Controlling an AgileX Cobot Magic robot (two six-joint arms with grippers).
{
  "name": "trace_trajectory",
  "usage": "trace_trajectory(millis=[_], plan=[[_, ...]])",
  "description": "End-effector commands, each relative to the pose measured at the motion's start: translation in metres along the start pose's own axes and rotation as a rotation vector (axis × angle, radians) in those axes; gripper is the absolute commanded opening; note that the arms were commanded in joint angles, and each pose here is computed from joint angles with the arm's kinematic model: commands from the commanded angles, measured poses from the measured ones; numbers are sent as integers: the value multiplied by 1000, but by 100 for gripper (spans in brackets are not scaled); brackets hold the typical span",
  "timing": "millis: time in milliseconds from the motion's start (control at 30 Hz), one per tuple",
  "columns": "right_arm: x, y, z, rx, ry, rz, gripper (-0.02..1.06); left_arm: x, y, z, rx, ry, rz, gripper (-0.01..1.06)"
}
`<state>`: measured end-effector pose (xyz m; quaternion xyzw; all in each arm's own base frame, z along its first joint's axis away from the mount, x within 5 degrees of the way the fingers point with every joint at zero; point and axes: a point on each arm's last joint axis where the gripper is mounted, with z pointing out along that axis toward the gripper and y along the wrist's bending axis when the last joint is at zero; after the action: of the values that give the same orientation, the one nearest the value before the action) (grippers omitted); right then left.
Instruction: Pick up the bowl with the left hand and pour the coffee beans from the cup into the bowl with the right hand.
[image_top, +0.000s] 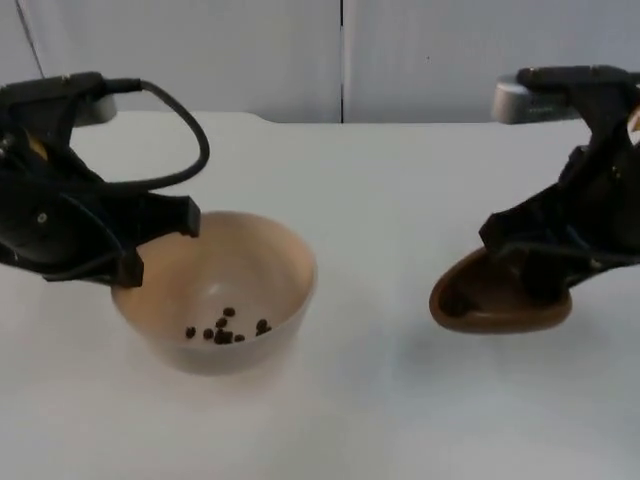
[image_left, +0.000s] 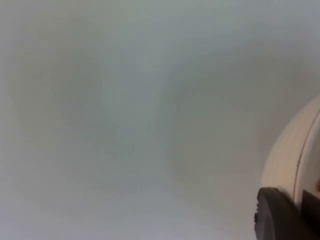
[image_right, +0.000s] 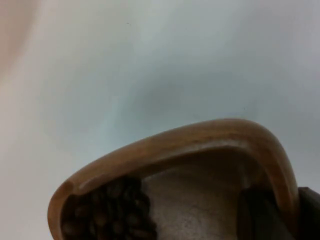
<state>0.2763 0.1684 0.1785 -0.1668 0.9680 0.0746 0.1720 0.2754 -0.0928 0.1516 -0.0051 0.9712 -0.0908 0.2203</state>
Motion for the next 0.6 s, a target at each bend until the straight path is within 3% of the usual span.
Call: trace_trajectory(millis=[0,267,567], plan=[[-1,-6,-2,-1,-42,37,0,0,1,6,-3,-8,-2,0],[4,-40,5,33,-79,179,0,3,3,23,-9,2,-22,0],[4,-46,28,48,-83,238,0,9,6,40,-26,43,-24,0]])
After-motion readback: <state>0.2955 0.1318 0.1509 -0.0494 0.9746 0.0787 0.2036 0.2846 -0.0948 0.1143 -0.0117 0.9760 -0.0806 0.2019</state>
